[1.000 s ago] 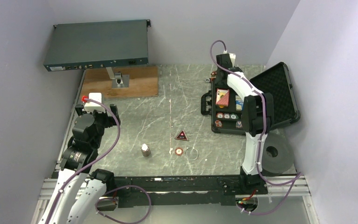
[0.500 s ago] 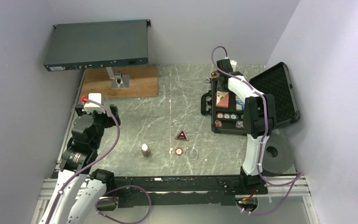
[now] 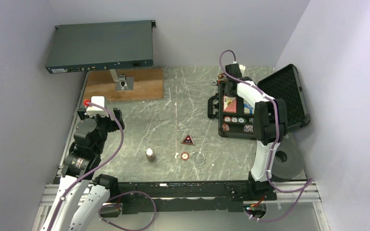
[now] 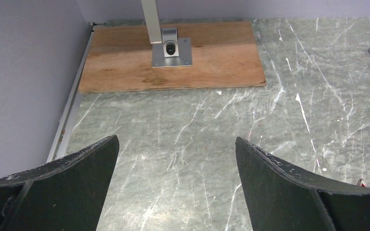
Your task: Pack up texas hold em set
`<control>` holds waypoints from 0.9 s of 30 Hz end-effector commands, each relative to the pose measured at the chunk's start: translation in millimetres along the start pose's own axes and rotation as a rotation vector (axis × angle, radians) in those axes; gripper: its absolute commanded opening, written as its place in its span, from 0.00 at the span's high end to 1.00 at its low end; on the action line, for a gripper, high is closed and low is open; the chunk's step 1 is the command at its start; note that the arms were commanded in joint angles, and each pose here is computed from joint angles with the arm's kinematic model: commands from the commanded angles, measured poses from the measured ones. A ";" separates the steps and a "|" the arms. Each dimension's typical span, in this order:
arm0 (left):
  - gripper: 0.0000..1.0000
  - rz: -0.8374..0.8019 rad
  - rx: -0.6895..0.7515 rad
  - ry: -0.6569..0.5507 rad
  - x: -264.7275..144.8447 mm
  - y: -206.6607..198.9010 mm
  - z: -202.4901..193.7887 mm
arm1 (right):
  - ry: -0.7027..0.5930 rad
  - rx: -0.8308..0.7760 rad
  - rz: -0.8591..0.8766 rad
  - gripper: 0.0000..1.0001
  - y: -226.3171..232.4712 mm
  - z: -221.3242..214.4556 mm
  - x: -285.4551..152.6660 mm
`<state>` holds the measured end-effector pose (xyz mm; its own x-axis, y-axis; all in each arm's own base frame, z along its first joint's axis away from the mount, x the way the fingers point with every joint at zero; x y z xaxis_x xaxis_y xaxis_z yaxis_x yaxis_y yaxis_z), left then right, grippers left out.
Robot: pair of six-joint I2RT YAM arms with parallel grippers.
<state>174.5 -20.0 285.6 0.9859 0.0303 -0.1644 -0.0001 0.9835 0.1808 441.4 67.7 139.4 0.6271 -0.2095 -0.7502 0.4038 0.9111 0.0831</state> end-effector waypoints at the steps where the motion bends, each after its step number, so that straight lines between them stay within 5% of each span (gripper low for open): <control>1: 0.03 -0.007 0.005 -0.032 -1.1 0.1 5.0 | 0.029 -0.006 0.020 0.67 0.1 -7.5 -15.4; 8: 0.03 -0.011 0.004 -0.035 -1.3 -0.2 5.7 | 0.019 -0.018 0.034 0.65 1.7 -7.4 -23.2; 16: 0.03 -0.016 0.005 -0.033 -1.1 -0.7 5.4 | -0.053 -0.036 0.045 0.42 2.1 15.9 -45.8; 27: 0.03 -0.016 0.005 -0.035 -1.4 -0.5 5.6 | -0.098 -0.014 0.078 0.59 2.9 26.2 -60.9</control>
<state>174.5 -20.1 285.6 0.9859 0.0296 -0.1645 0.0006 0.9836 0.1803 422.8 74.5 174.5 0.6691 -0.1844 -0.7199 0.3548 0.9305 0.0914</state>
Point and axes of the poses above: each gripper's point midway between its finger pads, its own x axis out along the fingers, its own y axis along the line the jaws close on, z = x × y, the point moved 8 cm from there along -x, back along the fingers, and after that the axes turned 10 degrees about x, right-handed, at the moved point
